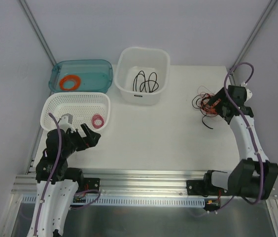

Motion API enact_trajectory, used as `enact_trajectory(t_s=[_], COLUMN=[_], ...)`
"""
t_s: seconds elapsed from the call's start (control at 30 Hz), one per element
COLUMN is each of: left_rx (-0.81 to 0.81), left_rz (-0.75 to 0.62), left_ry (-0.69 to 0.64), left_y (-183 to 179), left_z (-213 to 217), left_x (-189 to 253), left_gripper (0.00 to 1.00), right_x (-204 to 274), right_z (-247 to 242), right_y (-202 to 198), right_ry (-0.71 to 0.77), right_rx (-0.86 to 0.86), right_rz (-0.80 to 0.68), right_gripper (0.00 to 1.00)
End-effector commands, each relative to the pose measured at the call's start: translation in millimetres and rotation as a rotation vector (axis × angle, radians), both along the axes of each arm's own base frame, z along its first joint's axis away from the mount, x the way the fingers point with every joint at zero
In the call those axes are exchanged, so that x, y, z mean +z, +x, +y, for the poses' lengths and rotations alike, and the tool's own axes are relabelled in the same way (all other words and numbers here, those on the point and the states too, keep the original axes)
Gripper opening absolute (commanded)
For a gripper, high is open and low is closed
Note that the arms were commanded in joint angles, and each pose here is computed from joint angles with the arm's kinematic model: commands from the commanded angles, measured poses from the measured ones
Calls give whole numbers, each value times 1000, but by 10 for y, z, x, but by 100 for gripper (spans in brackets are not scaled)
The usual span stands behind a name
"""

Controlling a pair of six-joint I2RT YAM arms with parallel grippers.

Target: Untangle the cables

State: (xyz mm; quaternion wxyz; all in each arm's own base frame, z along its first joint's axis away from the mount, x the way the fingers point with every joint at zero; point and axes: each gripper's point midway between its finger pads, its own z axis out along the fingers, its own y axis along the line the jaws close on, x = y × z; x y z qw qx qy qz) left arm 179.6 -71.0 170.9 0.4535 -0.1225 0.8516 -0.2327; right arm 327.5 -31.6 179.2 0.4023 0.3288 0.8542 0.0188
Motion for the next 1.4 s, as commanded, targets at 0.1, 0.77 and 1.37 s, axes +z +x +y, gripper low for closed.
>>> enact_trajectory(t_s=[0.1,0.77,1.37], left_rx=[-45,-85,-252], left_rz=[-177,-173,-62], left_ry=[3,-8,-82], left_y=[62,77,77], left_z=[-53,-112,-387], left_x=[244,218,69], left_gripper=[99,99,99], right_x=[-103,-1415,-979], right_z=[-563,-268,1854], right_y=[779,1212,-373], right_ry=[77,221,-75], right_rx=[-220,15,977], right_rz=[-88,260,283], right_gripper=[97,35,1])
